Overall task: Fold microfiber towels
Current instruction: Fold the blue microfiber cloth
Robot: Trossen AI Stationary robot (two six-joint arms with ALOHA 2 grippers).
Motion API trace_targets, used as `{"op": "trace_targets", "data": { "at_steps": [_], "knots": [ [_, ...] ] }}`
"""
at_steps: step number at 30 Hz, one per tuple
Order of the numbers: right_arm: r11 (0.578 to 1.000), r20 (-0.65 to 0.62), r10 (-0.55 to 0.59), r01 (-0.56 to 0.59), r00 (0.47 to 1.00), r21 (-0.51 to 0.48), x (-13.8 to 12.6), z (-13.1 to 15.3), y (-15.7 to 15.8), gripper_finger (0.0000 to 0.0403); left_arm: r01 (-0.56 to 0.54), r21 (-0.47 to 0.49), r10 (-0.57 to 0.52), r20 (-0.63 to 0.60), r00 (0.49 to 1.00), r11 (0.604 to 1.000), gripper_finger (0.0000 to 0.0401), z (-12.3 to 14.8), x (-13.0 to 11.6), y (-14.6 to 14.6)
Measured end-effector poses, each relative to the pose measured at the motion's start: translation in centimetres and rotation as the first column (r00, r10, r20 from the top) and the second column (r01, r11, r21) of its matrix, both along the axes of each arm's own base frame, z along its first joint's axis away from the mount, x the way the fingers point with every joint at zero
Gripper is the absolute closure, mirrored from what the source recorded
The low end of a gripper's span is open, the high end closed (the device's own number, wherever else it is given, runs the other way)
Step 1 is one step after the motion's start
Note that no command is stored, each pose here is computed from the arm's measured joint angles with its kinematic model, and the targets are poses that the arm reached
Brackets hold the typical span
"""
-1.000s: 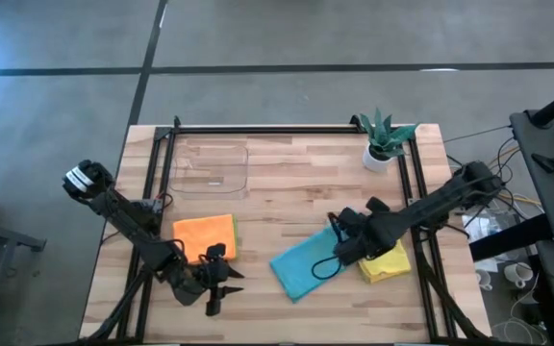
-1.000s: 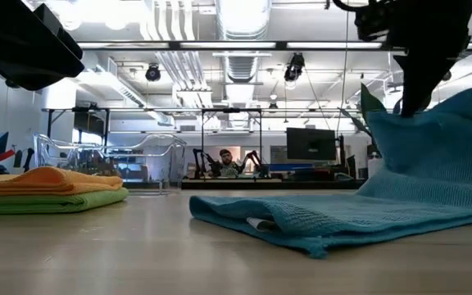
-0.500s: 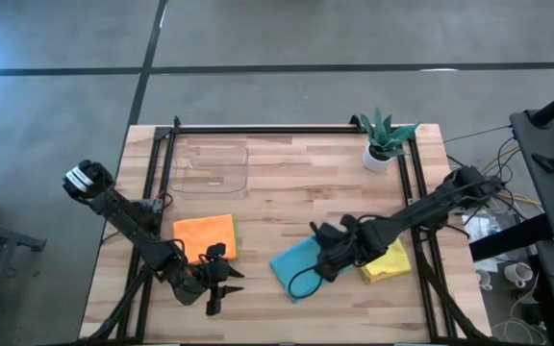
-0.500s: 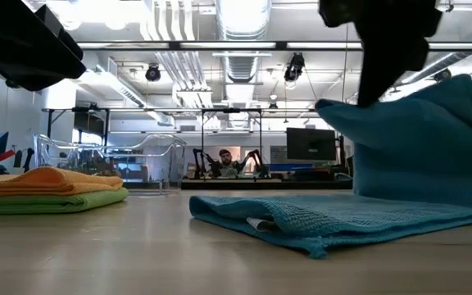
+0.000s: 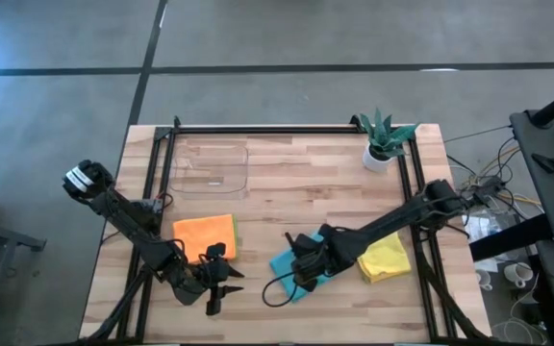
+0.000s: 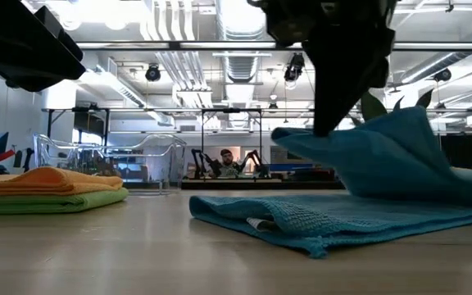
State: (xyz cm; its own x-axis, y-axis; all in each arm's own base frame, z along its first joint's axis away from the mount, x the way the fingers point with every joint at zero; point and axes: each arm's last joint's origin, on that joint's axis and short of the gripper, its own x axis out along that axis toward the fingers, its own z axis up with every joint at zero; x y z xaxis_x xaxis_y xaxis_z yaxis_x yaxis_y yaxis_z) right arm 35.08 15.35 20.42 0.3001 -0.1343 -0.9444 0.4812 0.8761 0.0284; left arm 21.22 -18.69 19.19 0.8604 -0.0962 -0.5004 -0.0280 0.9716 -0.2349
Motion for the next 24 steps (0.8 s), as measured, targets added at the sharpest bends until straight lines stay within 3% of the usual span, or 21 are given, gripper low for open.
{"op": "trace_targets", "data": {
  "at_steps": [9,24],
  "knots": [
    [0.996,0.045,0.078,-0.08,0.996,0.048,2.4,-0.7,1.2,0.0394,0.0,0.0,0.0,0.0,1.0,1.0,0.0261,0.0,0.0,0.0],
    [0.992,0.102,0.082,-0.091,0.991,0.092,3.3,-1.1,1.2,0.0394,0.0,-0.001,0.0,-0.001,1.0,1.0,0.0261,0.0,0.0,0.0]
  ]
}}
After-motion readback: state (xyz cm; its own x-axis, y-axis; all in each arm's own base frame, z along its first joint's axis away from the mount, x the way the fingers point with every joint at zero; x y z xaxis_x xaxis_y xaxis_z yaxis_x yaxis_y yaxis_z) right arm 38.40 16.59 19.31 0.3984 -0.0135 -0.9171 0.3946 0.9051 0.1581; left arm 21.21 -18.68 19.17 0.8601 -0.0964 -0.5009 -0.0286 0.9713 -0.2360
